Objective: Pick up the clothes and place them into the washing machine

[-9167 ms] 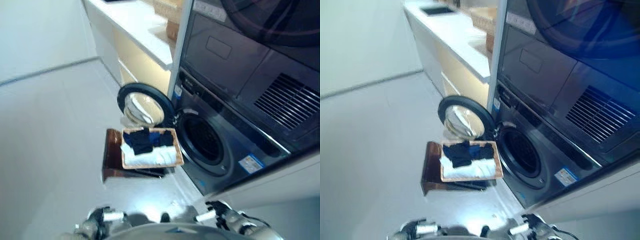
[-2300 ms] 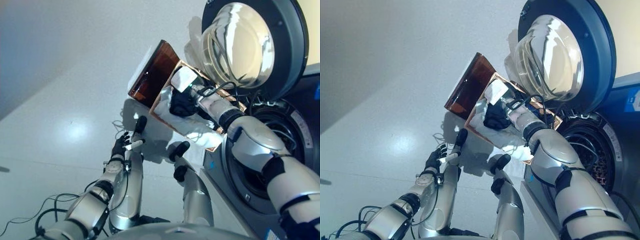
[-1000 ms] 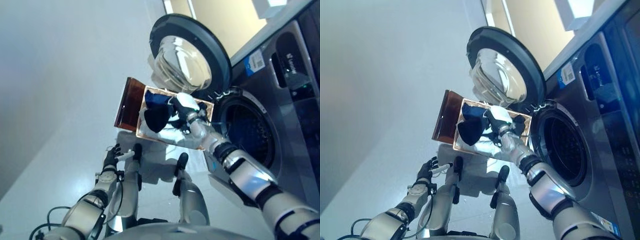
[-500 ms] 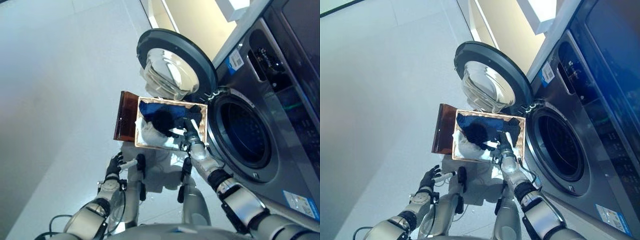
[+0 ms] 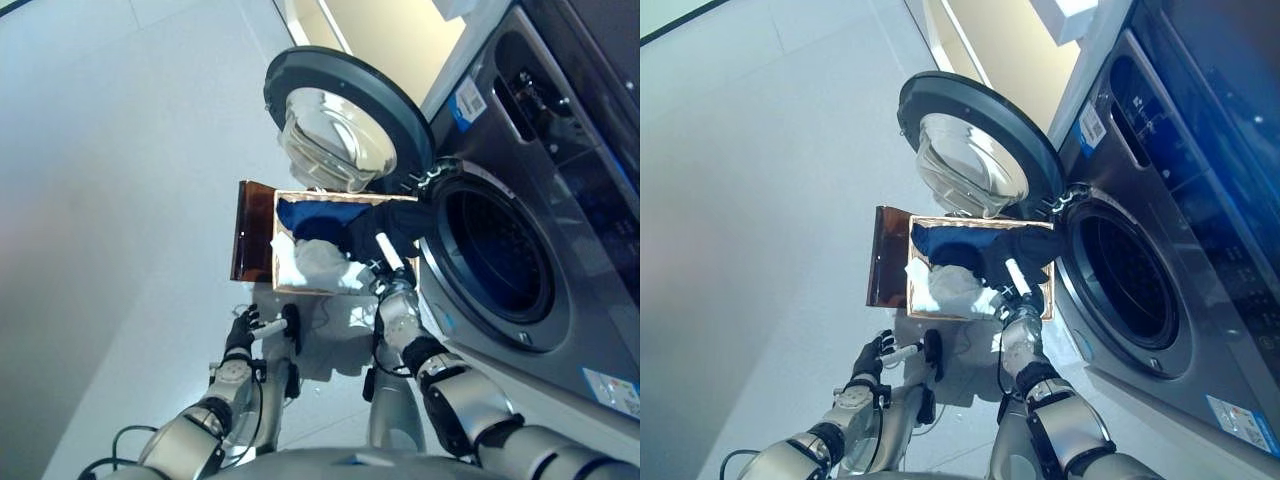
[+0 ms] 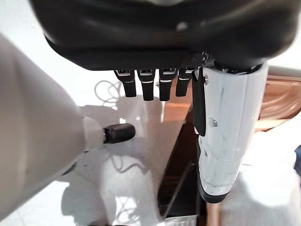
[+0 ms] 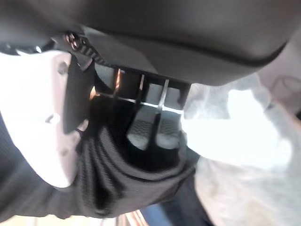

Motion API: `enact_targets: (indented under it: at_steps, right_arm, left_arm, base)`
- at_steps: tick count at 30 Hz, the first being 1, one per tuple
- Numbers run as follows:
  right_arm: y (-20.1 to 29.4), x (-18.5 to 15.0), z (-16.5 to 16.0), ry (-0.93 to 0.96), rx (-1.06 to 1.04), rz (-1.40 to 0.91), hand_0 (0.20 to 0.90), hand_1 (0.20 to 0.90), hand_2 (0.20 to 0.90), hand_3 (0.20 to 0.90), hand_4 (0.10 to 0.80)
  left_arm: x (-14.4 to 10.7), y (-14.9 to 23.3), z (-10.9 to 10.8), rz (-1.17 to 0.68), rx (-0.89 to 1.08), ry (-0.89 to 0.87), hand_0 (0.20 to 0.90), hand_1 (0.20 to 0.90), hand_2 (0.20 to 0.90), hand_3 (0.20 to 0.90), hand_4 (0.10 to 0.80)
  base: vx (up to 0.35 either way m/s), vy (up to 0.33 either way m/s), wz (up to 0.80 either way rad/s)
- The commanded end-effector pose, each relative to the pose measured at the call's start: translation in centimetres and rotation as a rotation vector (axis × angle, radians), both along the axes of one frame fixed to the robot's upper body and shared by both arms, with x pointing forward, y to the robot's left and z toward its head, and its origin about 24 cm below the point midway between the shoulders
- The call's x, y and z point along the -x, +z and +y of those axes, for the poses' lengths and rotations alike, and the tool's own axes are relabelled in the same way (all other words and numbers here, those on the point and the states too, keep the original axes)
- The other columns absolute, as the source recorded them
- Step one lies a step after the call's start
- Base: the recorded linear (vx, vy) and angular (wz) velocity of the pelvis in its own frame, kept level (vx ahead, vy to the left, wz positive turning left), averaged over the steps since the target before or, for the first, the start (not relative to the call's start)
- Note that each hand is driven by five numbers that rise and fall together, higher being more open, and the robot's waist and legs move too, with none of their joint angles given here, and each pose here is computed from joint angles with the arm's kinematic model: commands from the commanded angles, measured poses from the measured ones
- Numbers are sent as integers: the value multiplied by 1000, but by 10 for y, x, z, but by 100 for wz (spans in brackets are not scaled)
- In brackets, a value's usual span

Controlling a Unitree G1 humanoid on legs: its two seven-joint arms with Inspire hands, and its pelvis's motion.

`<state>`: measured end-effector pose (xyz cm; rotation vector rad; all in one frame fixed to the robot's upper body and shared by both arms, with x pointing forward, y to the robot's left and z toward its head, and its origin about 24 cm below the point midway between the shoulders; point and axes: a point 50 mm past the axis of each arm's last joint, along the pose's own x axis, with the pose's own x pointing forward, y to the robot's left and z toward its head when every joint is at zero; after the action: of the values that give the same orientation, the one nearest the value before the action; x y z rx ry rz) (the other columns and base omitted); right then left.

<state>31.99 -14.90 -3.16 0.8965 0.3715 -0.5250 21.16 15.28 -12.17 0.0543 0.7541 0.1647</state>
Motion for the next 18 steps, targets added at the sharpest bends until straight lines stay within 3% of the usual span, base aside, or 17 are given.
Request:
enact_targets:
  at_steps: [1,18]
  right_arm:
    - [69,-44,-15,-135,-60,-293,200,200,200,200,300]
    - [76,-40,-80,-480,-189,-297,200,200,200,200,300]
  left_arm:
    - [-12,8,-25,-56,64,-19,900,900,900,900,800]
    - [-13,8,-38,-47,104,-42,900,900,900,900,800]
  base:
    - [0,0,0]
    - [3,2,-3]
